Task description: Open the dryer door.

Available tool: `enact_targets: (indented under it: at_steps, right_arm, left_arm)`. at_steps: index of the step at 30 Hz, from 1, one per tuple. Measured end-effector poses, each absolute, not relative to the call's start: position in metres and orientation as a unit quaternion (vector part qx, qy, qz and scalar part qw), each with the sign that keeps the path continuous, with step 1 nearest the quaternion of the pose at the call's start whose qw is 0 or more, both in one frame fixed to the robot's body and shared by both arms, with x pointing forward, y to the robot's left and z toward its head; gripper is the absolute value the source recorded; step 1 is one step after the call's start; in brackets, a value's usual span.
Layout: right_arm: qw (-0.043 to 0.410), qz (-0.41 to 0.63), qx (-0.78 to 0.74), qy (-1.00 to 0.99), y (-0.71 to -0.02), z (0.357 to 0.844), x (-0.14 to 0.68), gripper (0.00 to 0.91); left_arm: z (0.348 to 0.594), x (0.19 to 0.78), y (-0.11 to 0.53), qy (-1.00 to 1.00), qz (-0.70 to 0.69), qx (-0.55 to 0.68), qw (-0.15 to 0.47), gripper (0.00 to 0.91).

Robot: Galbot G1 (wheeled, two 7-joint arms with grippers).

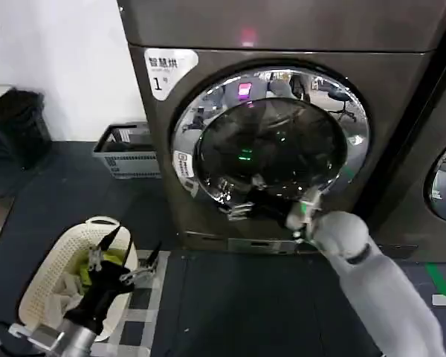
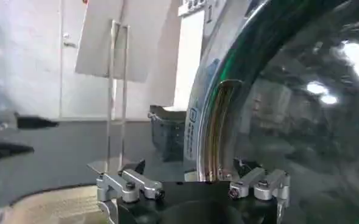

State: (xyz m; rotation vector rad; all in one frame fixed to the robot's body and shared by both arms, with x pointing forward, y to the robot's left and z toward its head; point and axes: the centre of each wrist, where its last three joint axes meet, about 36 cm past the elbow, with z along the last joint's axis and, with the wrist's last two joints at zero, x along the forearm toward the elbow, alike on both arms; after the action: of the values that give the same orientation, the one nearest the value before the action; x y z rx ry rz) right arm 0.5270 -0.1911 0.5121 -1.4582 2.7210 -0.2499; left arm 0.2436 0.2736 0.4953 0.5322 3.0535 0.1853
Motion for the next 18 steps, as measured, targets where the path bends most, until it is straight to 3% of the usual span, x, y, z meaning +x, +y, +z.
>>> enact_targets:
  at_steps: [18]
  right_arm:
    - [0.023,-0.057,-0.491,0.869,-0.122,0.511,0.571,0.907]
  left_arm:
    - [0.496,0.242,0.273,0.984,0.054,0.170,0.022,0.907]
